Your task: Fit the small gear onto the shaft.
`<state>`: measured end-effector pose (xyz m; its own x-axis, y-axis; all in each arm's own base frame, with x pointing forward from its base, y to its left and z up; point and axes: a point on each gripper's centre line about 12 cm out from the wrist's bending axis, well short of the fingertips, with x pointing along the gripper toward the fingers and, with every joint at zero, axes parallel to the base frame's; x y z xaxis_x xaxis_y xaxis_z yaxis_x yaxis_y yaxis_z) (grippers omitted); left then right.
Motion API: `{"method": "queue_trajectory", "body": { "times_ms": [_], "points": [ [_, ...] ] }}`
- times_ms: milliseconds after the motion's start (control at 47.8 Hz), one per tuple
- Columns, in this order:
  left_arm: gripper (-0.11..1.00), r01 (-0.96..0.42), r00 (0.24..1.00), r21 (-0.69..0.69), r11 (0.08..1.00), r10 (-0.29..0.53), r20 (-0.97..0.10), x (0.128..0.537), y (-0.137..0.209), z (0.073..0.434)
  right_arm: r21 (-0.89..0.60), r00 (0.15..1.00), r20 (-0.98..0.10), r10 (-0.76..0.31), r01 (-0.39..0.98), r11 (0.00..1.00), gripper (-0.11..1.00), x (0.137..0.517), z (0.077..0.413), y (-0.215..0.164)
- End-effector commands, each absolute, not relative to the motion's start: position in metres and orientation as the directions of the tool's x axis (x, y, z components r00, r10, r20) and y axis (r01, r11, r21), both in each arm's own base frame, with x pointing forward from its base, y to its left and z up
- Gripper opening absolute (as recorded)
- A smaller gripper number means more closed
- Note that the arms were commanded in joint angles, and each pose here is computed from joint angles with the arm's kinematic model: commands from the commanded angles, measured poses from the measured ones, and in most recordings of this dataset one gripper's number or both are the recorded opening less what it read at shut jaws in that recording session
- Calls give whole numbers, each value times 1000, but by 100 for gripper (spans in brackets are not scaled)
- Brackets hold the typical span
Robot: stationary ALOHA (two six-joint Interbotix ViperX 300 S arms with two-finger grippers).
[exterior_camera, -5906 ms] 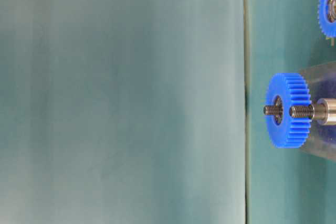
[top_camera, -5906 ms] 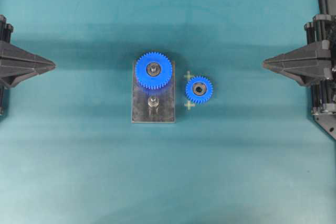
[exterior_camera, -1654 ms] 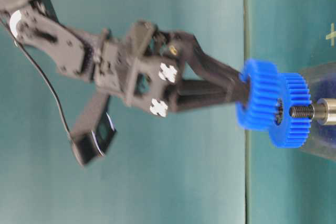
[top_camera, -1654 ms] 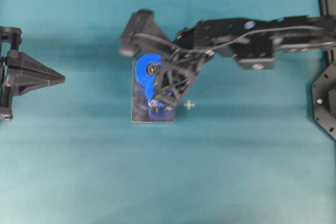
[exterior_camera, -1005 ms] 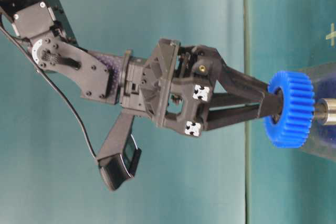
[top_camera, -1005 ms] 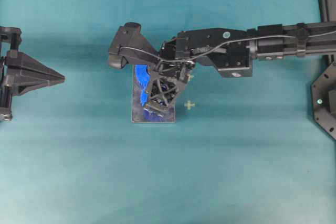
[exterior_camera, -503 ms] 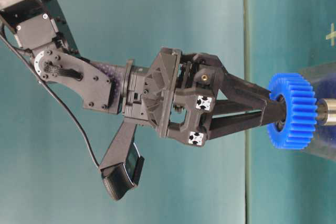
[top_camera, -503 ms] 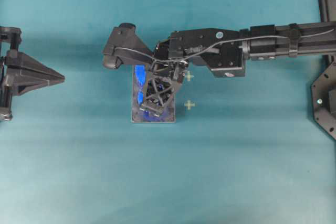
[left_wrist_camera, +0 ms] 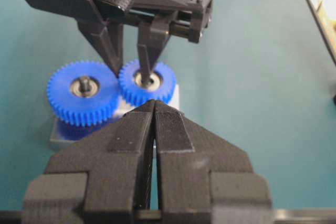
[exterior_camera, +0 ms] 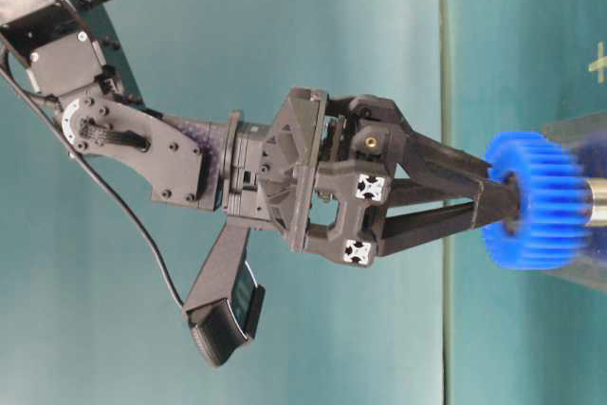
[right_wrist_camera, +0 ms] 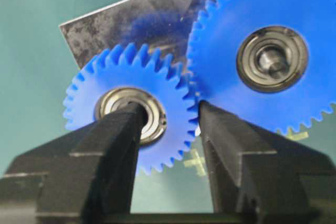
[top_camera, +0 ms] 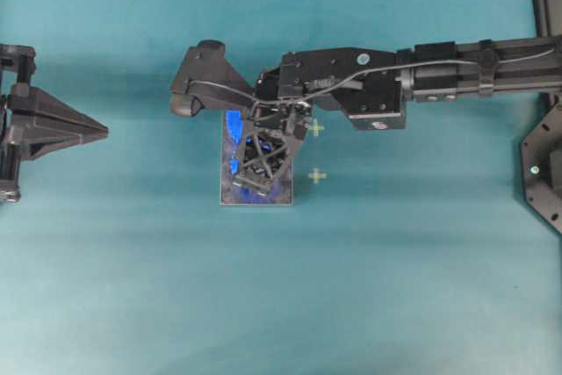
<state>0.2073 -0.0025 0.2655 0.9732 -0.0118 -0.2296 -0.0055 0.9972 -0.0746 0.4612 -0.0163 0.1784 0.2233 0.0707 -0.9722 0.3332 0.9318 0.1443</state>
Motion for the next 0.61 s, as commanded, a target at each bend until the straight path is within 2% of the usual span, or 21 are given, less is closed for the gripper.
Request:
{"method": "queue_trajectory", "body": {
  "times_ms": [0, 168, 377, 503, 586],
  "points": [
    [0, 5, 979, -74, 997, -19, -203, 210, -4, 276, 159, 263, -962, 73, 322, 933, 47, 466, 194, -13],
    [0, 8, 979, -74, 997, -22, -203, 210, -5, 276, 158, 266, -961, 71, 323, 933, 49, 466, 196, -13],
    [0, 8, 979, -74, 997, -22, -201, 210, -5, 277, 156, 297, -953, 62, 306, 939, 47, 471, 211, -14],
    [0, 9, 980, -69, 998, -22, -198, 210, -5, 278, 148, 301, -952, 55, 297, 943, 42, 476, 210, -15],
    [0, 9, 980, -68, 998, -22, -198, 210, -5, 278, 144, 290, -956, 56, 293, 945, 34, 478, 206, -15]
  ]
}}
